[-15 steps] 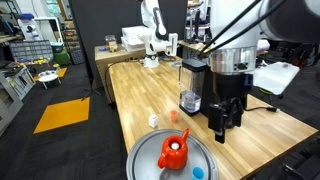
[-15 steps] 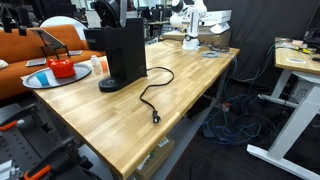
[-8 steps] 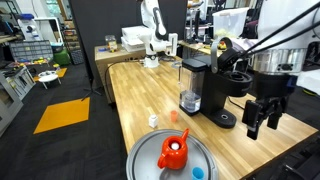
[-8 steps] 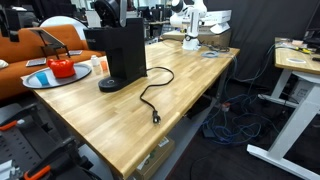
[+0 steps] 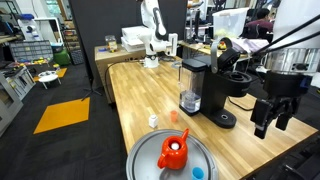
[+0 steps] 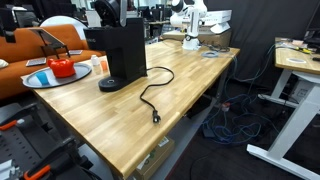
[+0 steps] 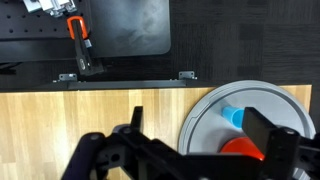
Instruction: Put the black pepper shaker in the orange teapot
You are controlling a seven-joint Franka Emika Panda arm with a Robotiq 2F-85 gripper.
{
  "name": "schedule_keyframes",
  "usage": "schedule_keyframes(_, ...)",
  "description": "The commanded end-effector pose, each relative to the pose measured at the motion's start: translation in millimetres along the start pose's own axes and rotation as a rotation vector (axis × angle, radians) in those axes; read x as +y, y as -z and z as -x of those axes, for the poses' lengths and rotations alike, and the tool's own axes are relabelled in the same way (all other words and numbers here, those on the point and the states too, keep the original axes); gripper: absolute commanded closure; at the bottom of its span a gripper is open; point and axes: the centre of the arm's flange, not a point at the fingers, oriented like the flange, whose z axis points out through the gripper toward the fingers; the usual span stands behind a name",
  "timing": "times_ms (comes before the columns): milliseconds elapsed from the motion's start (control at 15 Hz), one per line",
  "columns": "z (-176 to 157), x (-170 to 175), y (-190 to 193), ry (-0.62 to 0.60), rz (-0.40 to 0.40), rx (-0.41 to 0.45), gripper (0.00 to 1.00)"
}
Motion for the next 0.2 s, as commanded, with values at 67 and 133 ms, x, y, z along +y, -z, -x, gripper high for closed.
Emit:
schedule_keyframes(67,0.0,0.0,0.0,0.0,0.0,0.0,0.0)
schedule_keyframes(133,0.0,0.0,0.0,0.0,0.0,0.0,0.0)
